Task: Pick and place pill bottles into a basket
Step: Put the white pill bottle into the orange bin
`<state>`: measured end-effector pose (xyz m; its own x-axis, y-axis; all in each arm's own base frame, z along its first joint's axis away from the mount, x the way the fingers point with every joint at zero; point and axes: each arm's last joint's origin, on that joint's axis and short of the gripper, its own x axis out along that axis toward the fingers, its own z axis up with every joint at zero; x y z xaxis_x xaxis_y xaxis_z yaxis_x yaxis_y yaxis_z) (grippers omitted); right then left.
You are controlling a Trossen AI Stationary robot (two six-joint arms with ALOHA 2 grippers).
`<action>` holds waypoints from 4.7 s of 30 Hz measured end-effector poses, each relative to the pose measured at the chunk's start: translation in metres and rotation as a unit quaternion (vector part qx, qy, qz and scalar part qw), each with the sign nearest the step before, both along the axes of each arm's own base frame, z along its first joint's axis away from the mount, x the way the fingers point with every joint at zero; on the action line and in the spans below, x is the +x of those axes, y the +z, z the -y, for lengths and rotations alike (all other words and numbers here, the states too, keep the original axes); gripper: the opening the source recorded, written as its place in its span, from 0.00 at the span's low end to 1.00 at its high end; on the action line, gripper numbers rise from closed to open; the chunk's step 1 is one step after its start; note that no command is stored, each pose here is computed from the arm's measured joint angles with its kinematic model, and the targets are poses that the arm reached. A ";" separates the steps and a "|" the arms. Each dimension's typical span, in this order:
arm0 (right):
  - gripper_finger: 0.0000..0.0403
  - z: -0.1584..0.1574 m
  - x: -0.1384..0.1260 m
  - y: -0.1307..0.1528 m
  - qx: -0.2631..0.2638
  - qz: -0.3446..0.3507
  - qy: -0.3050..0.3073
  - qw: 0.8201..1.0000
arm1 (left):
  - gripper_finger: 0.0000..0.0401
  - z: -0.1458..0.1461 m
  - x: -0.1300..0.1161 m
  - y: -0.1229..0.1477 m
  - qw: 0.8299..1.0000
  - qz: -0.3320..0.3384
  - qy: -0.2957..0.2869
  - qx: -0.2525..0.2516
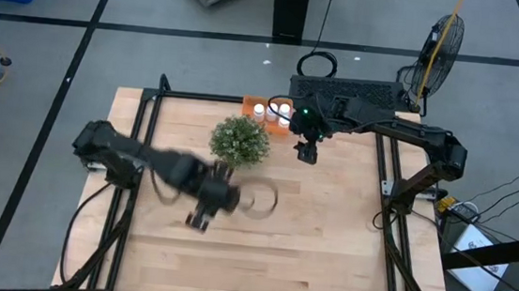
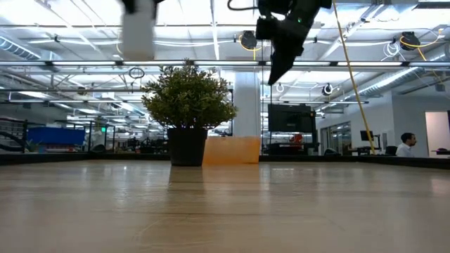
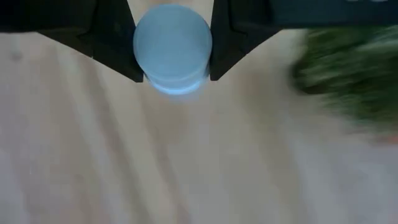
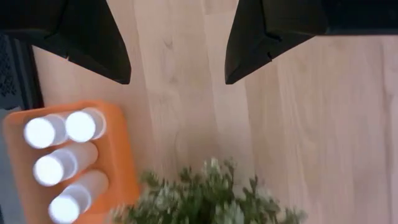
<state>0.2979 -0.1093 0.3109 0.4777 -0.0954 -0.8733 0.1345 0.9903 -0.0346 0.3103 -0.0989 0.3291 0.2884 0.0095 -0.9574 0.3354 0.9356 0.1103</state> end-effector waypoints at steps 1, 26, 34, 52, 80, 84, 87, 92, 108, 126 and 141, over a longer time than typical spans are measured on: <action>0.62 0.001 -0.001 -0.004 -0.001 -0.004 0.002 1.000 | 0.40 -0.013 0.001 0.011 1.000 0.008 0.008 0.003; 0.62 -0.014 0.001 -0.106 -0.010 0.052 0.014 0.998 | 0.40 -0.284 -0.027 0.107 0.959 0.172 0.185 0.125; 0.62 -0.031 0.008 -0.106 -0.007 0.070 0.032 0.997 | 0.40 -0.334 0.012 0.058 0.968 0.154 0.159 0.115; 0.62 -0.031 0.003 -0.109 -0.002 0.041 -0.015 0.999 | 0.40 -0.359 0.049 0.002 0.985 0.113 0.130 0.030; 0.62 -0.017 -0.029 -0.125 -0.019 0.055 -0.058 0.997 | 0.40 -0.343 0.060 -0.009 0.991 0.103 0.081 -0.021; 0.62 -0.020 -0.030 -0.116 -0.024 0.073 -0.053 0.996 | 0.40 -0.344 0.064 -0.015 0.992 0.099 0.079 -0.023; 0.62 -0.023 -0.032 -0.110 -0.027 0.085 -0.049 0.995 | 0.40 -0.346 0.069 -0.023 0.992 0.095 0.077 -0.023; 0.62 -0.029 -0.033 -0.102 -0.030 0.100 -0.040 0.994 | 0.40 -0.351 0.075 -0.033 0.992 0.097 0.075 -0.019; 0.62 -0.037 -0.032 -0.097 -0.034 0.113 -0.024 0.993 | 0.40 -0.361 0.082 -0.059 0.994 0.075 0.077 -0.034; 0.62 -0.037 -0.030 -0.076 -0.065 0.188 -0.007 0.980 | 0.40 -0.366 0.089 -0.090 0.992 0.052 0.084 -0.074; 0.62 -0.066 -0.067 -0.001 -0.031 0.387 0.118 0.914 | 0.40 -0.371 0.096 -0.121 0.992 0.030 0.086 -0.090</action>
